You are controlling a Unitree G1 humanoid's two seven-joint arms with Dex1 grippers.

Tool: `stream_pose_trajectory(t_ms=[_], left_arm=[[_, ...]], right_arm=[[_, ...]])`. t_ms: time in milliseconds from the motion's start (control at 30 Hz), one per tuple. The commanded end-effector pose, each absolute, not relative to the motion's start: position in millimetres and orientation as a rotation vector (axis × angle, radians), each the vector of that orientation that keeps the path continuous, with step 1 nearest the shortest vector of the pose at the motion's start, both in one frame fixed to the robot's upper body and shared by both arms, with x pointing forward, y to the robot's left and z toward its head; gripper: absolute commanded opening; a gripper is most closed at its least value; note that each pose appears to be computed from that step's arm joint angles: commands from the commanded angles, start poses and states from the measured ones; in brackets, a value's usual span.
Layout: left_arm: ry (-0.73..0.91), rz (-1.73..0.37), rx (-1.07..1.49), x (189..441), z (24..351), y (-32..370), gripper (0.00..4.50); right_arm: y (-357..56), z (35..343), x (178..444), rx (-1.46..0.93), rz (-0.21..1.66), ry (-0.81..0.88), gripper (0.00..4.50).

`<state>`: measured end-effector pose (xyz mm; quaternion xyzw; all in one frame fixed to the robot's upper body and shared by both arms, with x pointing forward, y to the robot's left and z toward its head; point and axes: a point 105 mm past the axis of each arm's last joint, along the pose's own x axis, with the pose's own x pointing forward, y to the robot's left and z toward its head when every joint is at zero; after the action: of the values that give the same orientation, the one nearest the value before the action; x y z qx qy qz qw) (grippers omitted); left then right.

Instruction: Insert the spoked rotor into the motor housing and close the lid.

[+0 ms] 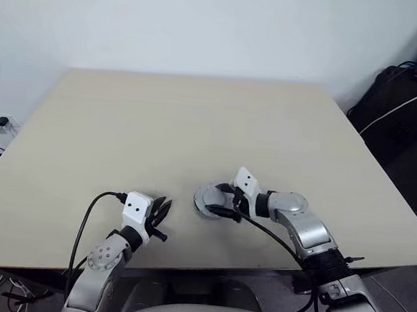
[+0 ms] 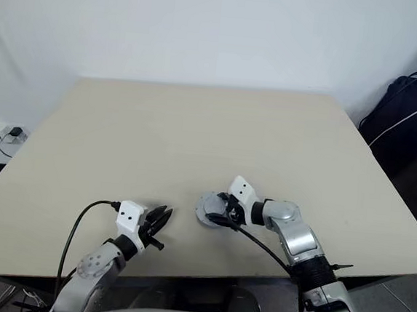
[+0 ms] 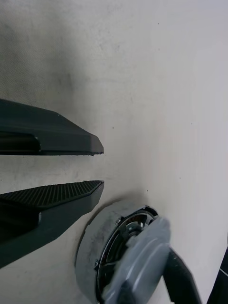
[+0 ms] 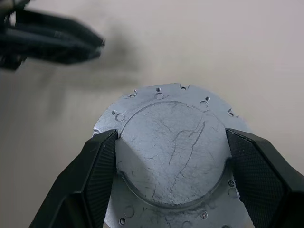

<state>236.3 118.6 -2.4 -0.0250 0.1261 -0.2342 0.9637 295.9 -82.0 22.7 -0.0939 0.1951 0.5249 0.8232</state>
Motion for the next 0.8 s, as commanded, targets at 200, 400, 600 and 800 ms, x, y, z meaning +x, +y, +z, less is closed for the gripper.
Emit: stream_pose_trajectory(t_ms=[200, 400, 600, 800], left_arm=[[0.160, -0.504, -0.024, 242.8, 17.8, 111.4, 0.91], [0.102, -0.510, 0.018, 245.7, 27.1, 106.4, 0.91], [0.052, -0.530, 0.018, 247.0, 32.3, 102.9, 0.91], [0.015, -0.566, 0.042, 245.3, 32.6, 98.3, 0.91]], right_arm=[[-73.2, 35.9, 299.9, -0.204, 1.077, 0.359, 3.24], [-71.4, 28.8, 299.0, -0.254, 1.067, 0.393, 3.24], [-72.5, 26.8, 299.3, -0.280, 1.063, 0.406, 3.24], [-74.6, 23.5, 300.0, -0.318, 1.057, 0.433, 3.24]])
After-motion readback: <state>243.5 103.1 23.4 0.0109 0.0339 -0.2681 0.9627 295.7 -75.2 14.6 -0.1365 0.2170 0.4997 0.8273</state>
